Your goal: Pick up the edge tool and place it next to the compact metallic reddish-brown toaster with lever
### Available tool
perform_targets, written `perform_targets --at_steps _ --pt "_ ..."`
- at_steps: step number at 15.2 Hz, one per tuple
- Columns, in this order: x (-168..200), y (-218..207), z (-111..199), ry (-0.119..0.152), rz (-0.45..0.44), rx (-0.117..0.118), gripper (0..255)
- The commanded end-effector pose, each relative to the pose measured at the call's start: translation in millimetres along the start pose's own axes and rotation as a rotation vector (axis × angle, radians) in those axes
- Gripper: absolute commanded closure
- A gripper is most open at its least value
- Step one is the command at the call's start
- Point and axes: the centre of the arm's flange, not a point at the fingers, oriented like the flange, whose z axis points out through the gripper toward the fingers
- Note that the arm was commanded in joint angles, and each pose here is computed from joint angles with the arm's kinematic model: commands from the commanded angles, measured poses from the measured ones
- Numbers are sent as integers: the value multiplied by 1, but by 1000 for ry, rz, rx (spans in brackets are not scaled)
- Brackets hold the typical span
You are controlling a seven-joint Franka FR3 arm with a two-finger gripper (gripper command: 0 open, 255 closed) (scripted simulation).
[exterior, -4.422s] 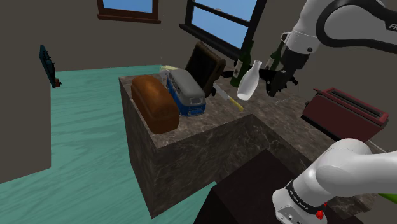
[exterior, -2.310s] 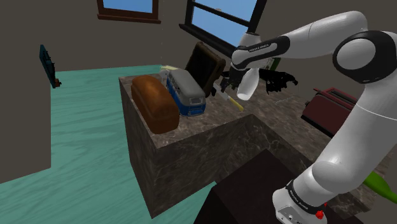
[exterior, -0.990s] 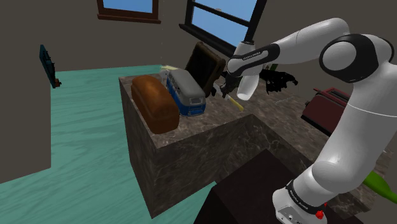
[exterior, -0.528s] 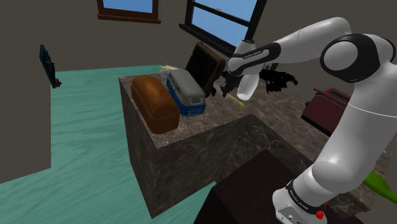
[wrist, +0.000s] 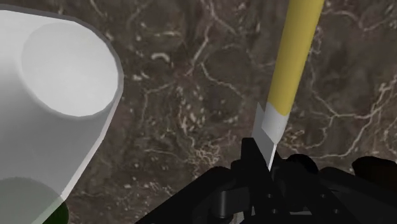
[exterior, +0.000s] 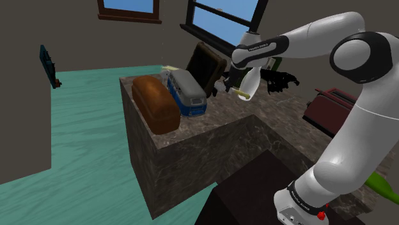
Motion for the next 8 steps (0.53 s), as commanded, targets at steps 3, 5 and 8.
perform_targets --at_steps 3,5,8 --pt "2 0 -22 0 0 0 255" --pt "3 1 -32 0 0 0 255" --pt "5 1 -48 0 0 0 255"
